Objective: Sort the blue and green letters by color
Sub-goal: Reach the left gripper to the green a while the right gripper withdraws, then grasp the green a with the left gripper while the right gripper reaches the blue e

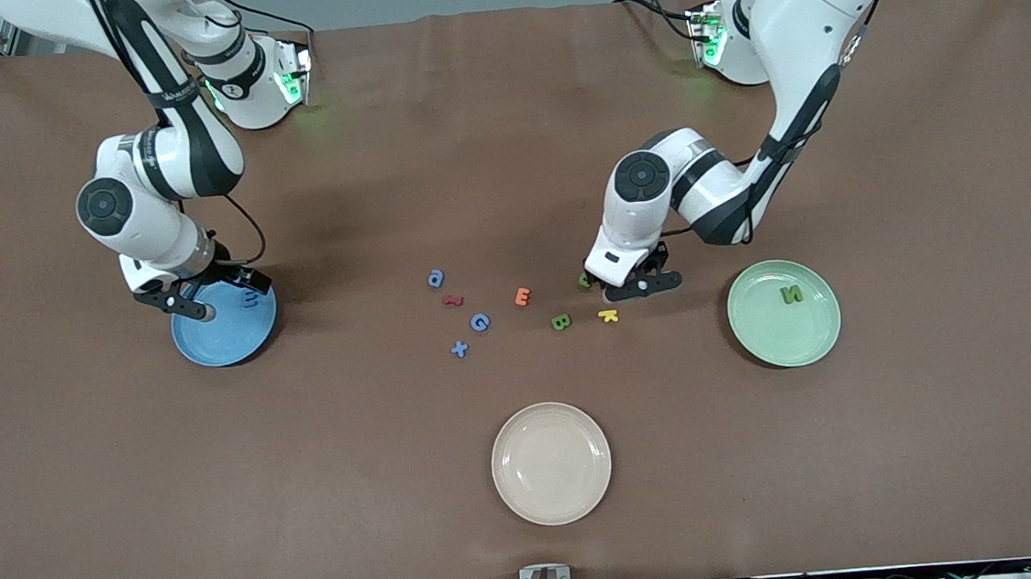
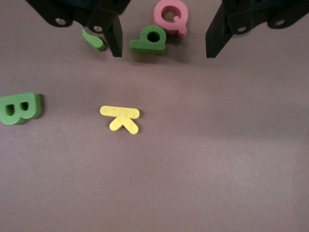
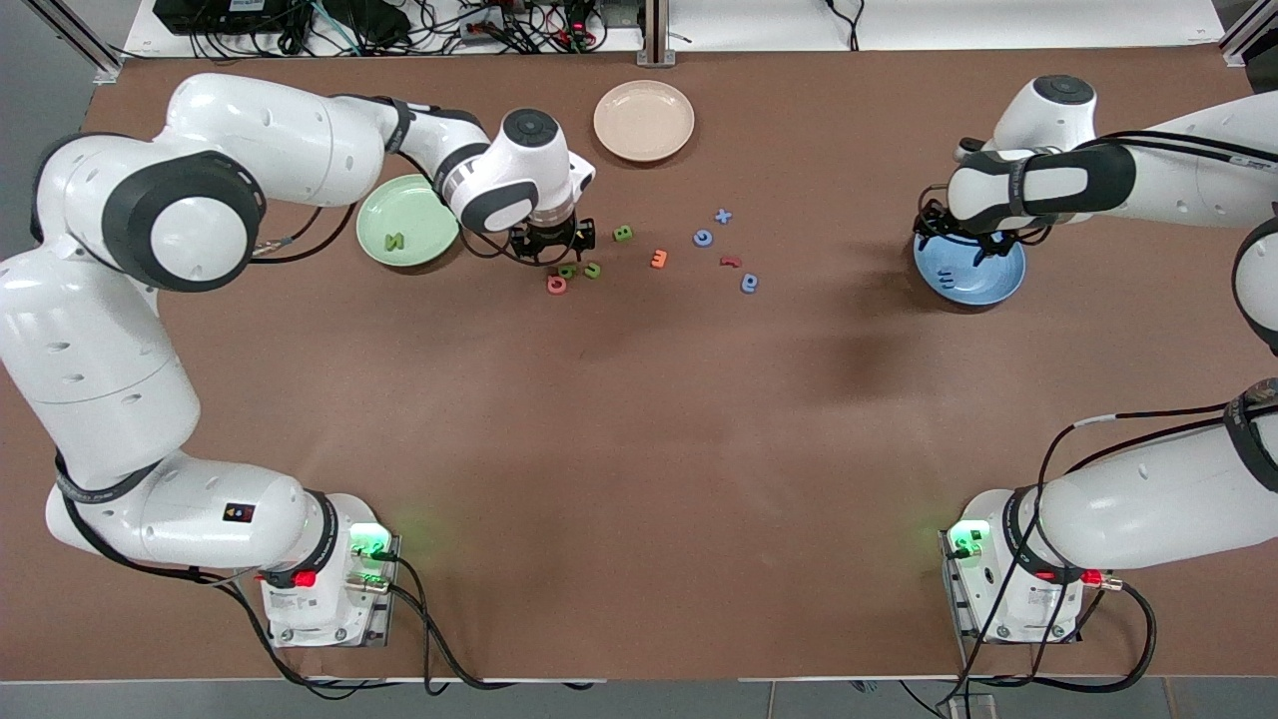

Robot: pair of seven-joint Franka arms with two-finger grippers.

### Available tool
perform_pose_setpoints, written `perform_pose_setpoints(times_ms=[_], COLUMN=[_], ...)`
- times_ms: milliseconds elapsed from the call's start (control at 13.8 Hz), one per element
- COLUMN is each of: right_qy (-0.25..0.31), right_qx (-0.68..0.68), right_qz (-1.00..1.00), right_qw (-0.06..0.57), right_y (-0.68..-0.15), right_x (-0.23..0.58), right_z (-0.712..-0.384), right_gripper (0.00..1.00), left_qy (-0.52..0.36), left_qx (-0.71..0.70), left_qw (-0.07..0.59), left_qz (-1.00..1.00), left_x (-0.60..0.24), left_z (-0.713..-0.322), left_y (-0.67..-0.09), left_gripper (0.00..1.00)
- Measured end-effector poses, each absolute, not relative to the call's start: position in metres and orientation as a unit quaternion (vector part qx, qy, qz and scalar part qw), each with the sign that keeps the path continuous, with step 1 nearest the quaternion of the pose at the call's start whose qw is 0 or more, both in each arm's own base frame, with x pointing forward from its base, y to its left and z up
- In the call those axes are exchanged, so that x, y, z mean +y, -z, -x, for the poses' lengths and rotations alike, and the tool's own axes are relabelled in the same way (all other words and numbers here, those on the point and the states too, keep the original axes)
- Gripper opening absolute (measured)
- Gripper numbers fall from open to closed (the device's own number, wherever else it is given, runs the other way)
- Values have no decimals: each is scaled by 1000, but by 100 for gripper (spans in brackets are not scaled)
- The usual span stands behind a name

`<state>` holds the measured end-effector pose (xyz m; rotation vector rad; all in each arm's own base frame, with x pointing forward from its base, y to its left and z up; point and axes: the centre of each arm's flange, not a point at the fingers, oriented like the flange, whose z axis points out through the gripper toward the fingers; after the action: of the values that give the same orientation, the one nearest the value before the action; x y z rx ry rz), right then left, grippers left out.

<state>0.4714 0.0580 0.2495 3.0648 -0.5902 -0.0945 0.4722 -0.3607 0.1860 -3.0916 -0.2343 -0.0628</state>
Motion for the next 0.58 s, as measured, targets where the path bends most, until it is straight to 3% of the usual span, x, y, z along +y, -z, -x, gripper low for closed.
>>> perform_pose_setpoints(times_ms=[578], right_qy=[0], right_qx=[-101], right_qz=[-995], right_qw=[-7], right_y=[-272], right_x=[239], right_z=[-454], right_gripper=[100], left_qy=[16], left_qx=[-88], left_qw=[23], left_qz=[996], left_x=[-370], left_z=[-464], left_y=[-169], left_gripper=[73])
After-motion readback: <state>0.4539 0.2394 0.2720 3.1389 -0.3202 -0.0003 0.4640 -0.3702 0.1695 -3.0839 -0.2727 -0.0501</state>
